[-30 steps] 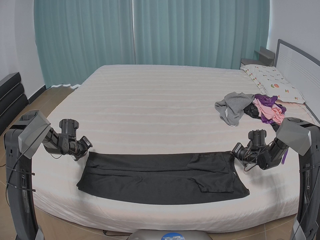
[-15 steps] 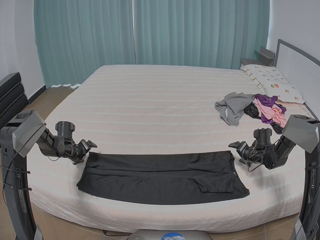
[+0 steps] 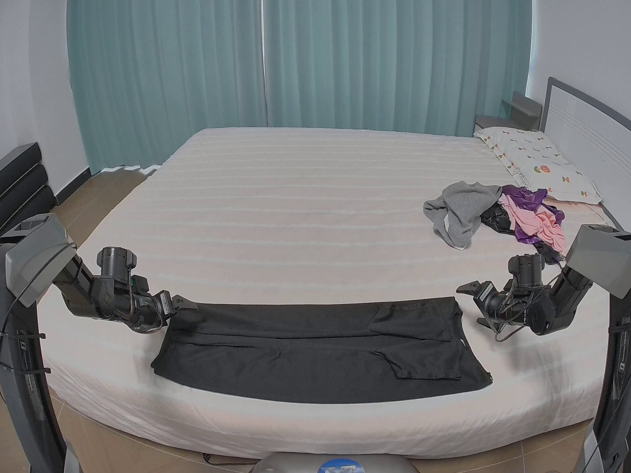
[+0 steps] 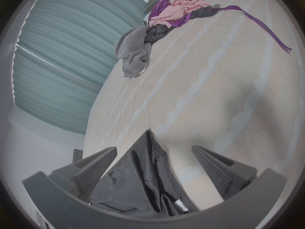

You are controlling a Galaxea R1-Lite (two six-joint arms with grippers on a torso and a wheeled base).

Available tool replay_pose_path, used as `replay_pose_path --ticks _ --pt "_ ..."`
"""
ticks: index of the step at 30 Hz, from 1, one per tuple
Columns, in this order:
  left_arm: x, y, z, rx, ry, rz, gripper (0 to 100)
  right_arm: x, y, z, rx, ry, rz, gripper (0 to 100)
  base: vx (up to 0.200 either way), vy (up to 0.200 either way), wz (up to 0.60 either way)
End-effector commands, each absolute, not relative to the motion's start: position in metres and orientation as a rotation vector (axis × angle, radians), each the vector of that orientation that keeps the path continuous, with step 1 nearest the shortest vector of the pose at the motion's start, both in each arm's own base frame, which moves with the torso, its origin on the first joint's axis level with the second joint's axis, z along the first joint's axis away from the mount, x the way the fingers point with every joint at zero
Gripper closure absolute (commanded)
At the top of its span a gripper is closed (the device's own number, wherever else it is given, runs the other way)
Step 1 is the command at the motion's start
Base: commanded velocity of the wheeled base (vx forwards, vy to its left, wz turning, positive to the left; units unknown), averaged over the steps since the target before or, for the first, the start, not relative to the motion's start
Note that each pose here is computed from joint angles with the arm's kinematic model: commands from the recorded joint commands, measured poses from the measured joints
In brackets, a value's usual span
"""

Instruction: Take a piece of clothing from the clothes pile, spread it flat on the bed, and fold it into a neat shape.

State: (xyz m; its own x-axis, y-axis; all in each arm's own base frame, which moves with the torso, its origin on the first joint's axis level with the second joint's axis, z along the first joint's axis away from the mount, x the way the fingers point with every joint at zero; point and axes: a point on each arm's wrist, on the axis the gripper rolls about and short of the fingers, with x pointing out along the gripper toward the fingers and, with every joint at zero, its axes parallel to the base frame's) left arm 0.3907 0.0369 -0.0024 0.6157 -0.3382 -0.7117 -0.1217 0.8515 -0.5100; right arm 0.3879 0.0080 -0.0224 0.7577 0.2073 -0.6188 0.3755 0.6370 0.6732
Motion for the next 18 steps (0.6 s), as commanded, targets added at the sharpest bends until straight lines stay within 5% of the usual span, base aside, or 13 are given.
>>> replay_pose_path --ticks 1,18 --pt "0.391 0.037 -0.002 -0.529 0.895 -0.141 0 0.387 0.01 -0.022 0.893 0.733 -0.102 0 0.0 0.0 0.0" --pt "0.379 0.034 -0.023 -0.402 0.916 -0.214 0 0.387 0.01 -0.023 0.894 0.735 -0.102 0 0.0 0.0 0.0"
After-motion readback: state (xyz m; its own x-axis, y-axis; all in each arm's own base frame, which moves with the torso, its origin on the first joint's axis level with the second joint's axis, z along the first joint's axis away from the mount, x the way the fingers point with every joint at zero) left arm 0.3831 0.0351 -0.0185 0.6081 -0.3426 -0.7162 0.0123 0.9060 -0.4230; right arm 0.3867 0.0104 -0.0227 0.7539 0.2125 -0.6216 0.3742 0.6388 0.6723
